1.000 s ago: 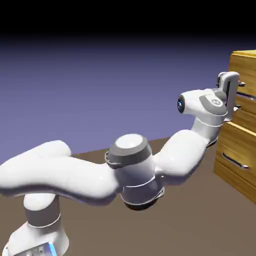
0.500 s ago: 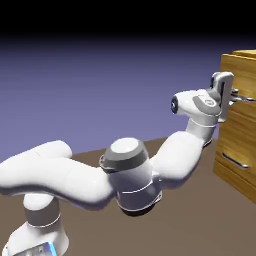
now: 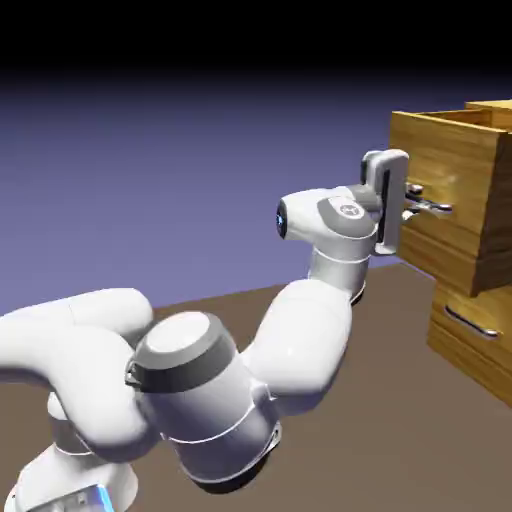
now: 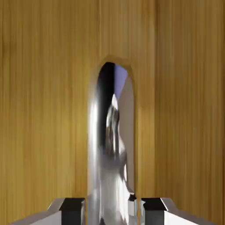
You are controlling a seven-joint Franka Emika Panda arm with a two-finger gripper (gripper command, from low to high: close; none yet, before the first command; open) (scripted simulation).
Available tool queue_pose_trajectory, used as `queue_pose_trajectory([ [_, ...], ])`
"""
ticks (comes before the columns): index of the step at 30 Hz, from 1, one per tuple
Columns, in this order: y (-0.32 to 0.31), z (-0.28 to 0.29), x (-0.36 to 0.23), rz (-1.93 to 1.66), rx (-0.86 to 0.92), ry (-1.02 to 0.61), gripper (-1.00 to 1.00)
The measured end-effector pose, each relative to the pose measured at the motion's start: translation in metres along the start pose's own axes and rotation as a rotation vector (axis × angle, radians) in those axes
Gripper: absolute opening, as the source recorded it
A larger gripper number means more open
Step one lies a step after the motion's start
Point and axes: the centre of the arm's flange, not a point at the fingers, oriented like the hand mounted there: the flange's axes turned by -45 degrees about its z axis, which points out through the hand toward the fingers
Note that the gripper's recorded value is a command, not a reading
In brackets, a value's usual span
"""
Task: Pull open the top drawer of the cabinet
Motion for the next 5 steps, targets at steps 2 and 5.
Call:
queue_pose_trajectory([
  [2, 0.0, -0.022, 0.0, 0.0, 0.0, 0.0, -1.0],
  [5, 0.0, -0.024, 0.0, 0.0, -0.003, 0.0, 1.0],
])
